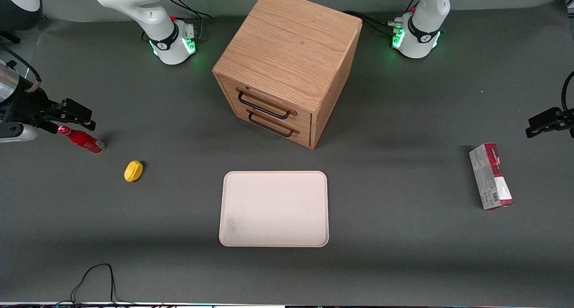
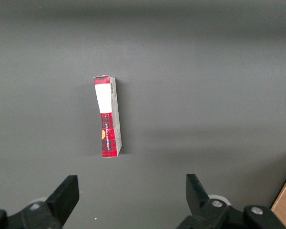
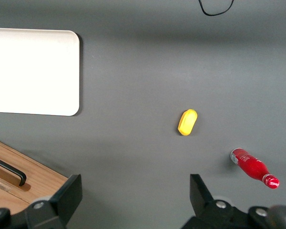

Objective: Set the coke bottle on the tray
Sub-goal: 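Move the right gripper down over the red Coca-Cola bottle's cap end, then close the right gripper around the red bottle's neck and lift it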

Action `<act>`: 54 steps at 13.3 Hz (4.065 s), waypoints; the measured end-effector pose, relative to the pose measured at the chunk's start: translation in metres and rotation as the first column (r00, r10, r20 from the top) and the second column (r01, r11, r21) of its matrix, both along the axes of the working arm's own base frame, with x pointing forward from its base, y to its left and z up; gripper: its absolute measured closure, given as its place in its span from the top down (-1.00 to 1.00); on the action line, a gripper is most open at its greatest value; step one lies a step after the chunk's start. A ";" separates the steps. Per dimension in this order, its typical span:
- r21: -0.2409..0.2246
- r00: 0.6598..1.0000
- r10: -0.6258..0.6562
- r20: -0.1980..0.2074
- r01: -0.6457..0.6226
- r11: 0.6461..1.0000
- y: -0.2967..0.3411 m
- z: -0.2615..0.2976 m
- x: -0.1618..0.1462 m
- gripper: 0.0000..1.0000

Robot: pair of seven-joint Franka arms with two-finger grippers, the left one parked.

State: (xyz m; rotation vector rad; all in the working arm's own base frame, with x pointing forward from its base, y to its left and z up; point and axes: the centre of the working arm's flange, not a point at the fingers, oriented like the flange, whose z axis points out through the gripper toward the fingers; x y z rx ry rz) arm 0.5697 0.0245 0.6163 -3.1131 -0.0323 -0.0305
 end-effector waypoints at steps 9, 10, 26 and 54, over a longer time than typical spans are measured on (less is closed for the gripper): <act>-0.058 0.990 -0.038 -0.138 0.030 0.998 -0.102 -0.038 -0.014 1.00; -0.052 0.989 -0.039 -0.145 0.032 0.998 -0.138 -0.044 -0.020 1.00; 0.002 0.997 0.049 0.051 -0.049 0.999 -0.287 -0.284 -0.144 1.00; 0.067 0.990 -0.136 0.048 0.132 0.989 -0.069 -0.074 0.050 -0.32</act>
